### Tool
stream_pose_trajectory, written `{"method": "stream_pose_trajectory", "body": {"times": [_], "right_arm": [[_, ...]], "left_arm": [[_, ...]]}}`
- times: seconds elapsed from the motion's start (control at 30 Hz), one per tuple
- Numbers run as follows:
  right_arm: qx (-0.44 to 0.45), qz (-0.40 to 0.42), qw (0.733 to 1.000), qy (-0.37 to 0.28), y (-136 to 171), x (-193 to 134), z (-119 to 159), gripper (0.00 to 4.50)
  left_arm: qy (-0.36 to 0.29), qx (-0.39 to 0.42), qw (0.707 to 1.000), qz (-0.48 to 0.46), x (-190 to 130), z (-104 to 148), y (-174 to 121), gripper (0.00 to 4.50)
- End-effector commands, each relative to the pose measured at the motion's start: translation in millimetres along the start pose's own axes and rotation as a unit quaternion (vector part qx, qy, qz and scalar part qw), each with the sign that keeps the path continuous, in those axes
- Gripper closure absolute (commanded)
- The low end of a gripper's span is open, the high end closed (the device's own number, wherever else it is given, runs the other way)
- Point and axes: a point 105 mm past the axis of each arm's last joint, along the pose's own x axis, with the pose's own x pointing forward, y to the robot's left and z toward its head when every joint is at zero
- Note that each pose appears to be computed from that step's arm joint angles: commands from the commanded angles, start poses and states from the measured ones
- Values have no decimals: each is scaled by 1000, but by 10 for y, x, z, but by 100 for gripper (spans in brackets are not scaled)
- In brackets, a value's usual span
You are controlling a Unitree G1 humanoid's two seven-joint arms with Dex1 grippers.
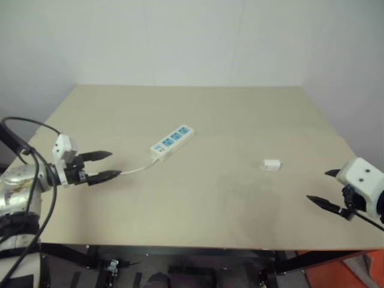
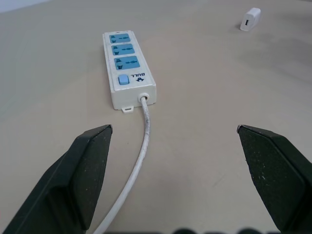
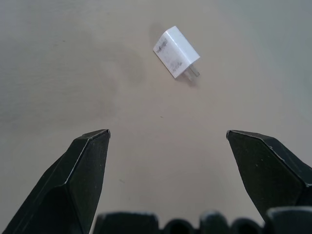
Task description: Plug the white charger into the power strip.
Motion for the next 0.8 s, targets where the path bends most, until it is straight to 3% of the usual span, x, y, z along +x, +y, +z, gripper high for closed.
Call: {"method": "stream_pose_trajectory", "body": {"times": [0.03,0.5,0.8], "right_arm": [[-12,-18,1000,-10,-47,-49,78,0],[-13,-20,1000,-2,-45,-38,40,0],[-12,-12,999,-38,65,132,242,0]], "left_arm": [[-8,22,1000,-5,0,111,6,3],[12,-4,1000,25,65,-86,57,3],[69,-27,997,35,923,-314,106,3]]}}
